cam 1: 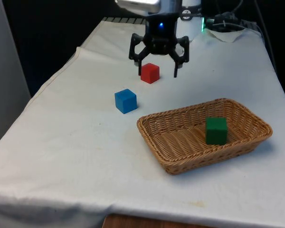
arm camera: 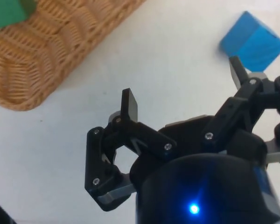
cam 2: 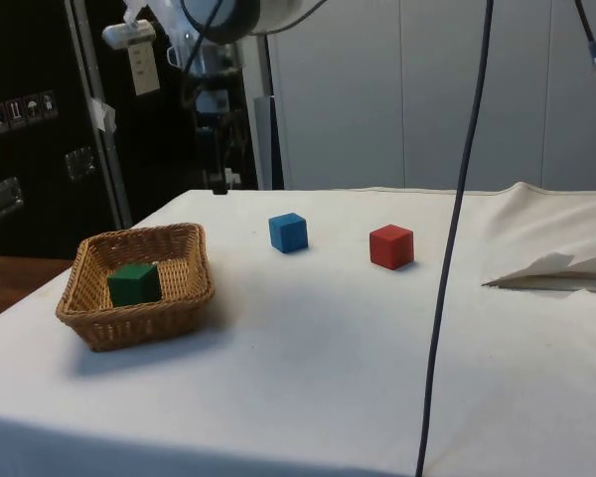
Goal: Pick up exactly two blocks and place them into the basket.
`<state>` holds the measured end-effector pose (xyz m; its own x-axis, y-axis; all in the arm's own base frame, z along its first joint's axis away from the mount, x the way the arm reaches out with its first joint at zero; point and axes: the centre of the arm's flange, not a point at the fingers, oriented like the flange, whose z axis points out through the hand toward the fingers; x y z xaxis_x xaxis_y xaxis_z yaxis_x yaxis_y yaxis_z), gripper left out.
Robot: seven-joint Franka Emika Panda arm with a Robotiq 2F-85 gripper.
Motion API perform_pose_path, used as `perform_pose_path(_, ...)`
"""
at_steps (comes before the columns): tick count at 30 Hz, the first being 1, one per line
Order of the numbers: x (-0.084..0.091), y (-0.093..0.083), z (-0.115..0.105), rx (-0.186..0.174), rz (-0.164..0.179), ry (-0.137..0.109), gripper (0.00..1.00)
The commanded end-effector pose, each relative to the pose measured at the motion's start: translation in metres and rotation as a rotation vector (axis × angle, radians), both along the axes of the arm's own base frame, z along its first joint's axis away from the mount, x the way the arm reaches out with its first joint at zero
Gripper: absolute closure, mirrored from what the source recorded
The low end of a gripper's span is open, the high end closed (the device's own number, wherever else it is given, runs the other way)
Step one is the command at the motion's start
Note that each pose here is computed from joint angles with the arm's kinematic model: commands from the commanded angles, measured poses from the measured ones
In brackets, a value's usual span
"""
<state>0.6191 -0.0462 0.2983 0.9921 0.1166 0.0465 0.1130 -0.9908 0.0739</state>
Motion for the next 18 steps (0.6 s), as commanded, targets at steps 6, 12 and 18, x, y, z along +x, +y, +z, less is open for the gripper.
perform_pose_path(6, -0.005, -0.022, -0.015, -0.018, 0.004, 0.025, 0.0)
perform_pose_path(12, -0.01, -0.036, -0.025, -0.031, -0.001, 0.045, 0.0)
perform_pose_path(18, -0.019, -0.064, -0.037, -0.037, -0.002, 0.048, 0.0)
